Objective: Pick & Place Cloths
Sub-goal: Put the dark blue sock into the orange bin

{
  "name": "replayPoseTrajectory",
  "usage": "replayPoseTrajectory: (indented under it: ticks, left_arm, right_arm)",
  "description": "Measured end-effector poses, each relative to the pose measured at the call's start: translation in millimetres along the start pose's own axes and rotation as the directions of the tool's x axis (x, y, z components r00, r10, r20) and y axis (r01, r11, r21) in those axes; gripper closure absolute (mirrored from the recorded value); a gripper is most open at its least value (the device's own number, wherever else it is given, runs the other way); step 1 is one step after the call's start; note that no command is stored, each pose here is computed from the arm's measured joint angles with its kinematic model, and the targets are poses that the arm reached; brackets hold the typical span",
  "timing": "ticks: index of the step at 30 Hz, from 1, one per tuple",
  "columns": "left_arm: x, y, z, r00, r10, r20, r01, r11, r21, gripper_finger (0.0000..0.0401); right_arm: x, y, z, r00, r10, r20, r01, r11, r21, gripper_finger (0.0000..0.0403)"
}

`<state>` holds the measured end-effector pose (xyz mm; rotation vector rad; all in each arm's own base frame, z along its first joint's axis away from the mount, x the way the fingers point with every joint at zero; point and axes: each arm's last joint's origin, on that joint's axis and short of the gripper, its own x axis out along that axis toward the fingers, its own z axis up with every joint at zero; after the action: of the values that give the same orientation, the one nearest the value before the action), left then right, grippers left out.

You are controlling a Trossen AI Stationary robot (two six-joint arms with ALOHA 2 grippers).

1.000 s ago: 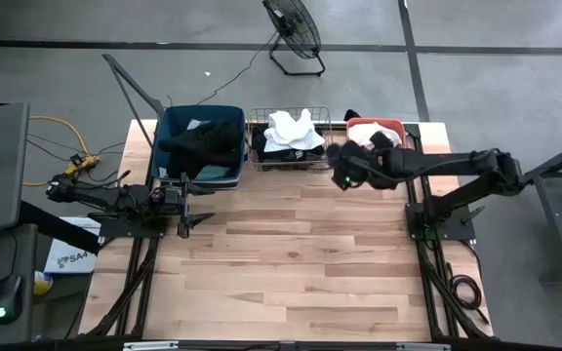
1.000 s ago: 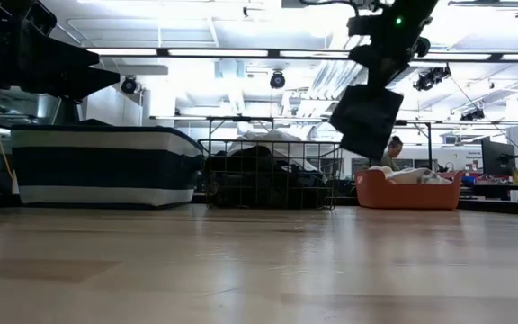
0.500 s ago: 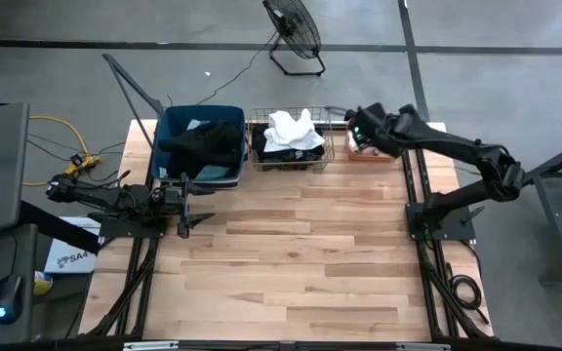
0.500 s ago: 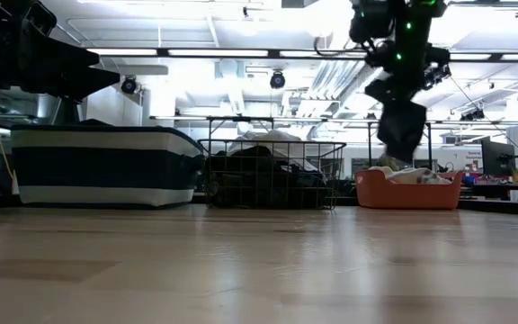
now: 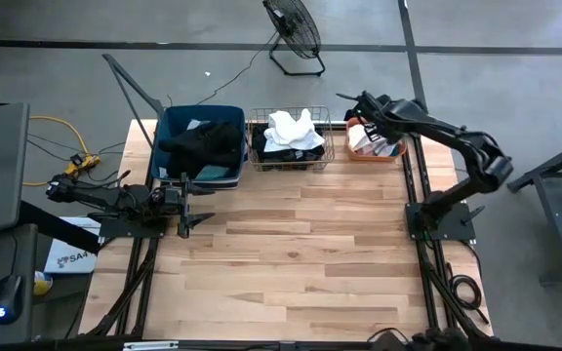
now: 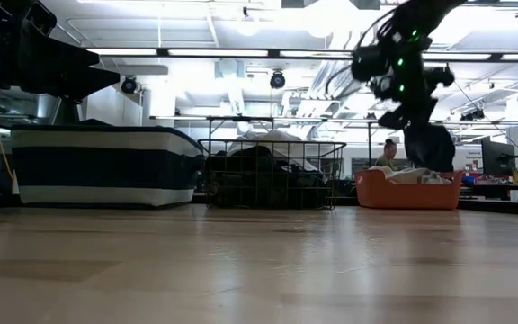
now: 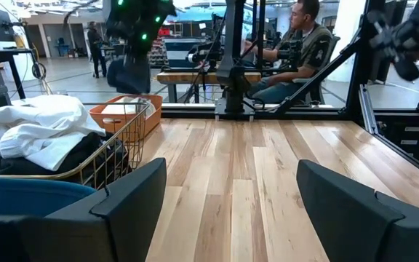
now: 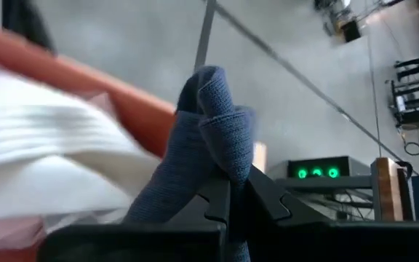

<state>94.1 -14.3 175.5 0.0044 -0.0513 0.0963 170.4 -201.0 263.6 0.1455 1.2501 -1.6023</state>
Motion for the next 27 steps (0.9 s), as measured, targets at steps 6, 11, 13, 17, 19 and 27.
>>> replayPoseTrajectory:
  ticks: [6,11,13,17,19,27]
  left_arm:
    - [0,0,0,1.000,0.000,0.000,0.000,1.000,0.000,0.0101]
    - [0,0,0,1.000,0.000,0.000,0.000,1.000,0.000,0.0101]
    - [0,0,0,1.000,0.000,0.000,0.000,1.000,0.000,0.0101]
    - [0,0,0,1.000,0.000,0.000,0.000,1.000,0.000,0.0101]
    - [0,0,0,1.000,0.000,0.000,0.000,1.000,0.000,0.0101]
    - [0,0,0,1.000,0.000,0.000,0.000,1.000,0.000,0.0101]
  right_arm:
    - [25,34,3,0.996,0.021,-0.088,-0.028,0.996,-0.084,0.0395]
    - [33,62,7,0.988,0.121,-0.094,-0.129,0.989,-0.076,0.0395]
    - [32,72,8,0.983,0.166,-0.074,-0.171,0.983,-0.067,0.0395]
    - [25,87,12,0.965,0.260,-0.030,-0.261,0.964,-0.043,0.0395]
    - [21,91,13,0.952,0.305,-0.011,-0.305,0.952,-0.032,0.0395]
    - [19,93,12,0.951,0.310,-0.013,-0.310,0.950,-0.035,0.0390]
